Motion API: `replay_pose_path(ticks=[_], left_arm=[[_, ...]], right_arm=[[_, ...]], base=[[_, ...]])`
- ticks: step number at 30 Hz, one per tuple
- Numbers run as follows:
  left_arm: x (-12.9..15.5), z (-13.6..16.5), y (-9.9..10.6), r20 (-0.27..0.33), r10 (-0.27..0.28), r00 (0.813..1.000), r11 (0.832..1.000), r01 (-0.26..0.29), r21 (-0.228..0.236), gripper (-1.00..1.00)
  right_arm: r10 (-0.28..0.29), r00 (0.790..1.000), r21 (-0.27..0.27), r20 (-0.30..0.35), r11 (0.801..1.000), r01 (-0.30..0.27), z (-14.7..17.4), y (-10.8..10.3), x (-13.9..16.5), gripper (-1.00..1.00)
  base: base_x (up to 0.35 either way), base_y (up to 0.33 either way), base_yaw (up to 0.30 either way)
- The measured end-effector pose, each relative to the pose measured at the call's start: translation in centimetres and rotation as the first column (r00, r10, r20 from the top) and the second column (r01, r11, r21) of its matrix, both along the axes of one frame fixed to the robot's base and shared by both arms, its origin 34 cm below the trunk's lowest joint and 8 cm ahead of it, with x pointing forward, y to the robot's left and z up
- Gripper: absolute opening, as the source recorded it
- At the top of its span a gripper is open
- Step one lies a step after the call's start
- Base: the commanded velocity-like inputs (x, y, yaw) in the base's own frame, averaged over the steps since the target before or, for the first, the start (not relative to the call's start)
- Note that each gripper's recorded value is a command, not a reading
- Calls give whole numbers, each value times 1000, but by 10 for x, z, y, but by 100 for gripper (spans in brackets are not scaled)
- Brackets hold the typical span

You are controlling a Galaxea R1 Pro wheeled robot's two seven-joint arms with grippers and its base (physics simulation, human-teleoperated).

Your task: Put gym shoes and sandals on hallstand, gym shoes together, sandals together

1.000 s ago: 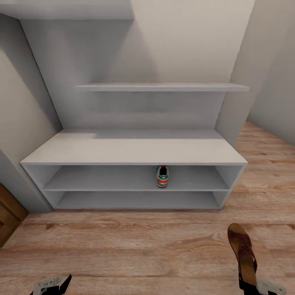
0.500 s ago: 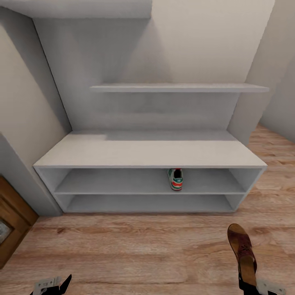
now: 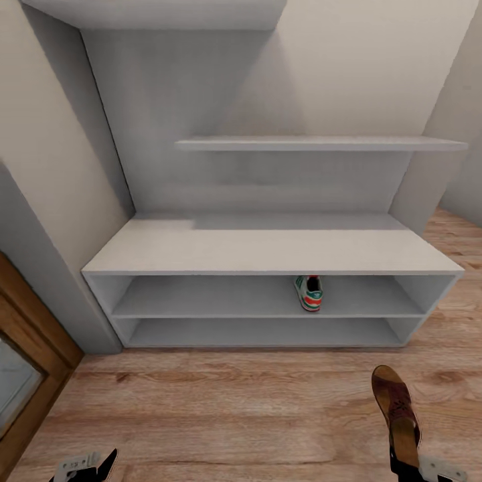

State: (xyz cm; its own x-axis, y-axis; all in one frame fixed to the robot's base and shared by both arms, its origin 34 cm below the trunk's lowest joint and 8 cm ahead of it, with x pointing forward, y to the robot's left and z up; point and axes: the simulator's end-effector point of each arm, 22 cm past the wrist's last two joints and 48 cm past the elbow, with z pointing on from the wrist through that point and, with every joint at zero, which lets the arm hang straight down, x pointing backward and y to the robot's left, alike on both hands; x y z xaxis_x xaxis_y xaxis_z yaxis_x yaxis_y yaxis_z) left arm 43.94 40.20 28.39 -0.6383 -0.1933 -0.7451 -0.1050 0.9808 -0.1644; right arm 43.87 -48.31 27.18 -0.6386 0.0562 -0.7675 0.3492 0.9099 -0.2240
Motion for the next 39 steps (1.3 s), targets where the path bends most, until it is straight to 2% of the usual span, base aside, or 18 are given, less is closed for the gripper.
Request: replay_pose_path(ticks=[18,31,39], left_arm=[[0,0,0,-1,-1,1000,1000,1,1,100],[0,-1,-3,-4,-8,1000,1000,8,0,100],[-1,-1,-3,-4,-6,1000,1000,6,0,100]], right_arm=[[1,1000,0,0,1000,-1,0,0,0,-100],[1,1000,-1,-1,1000,-1,0,0,0,-100],[-1,1000,-1,1,1000,1,0,0,0,-100]], base=[[-14,303,0],[-229,240,0],[-296,117,0]])
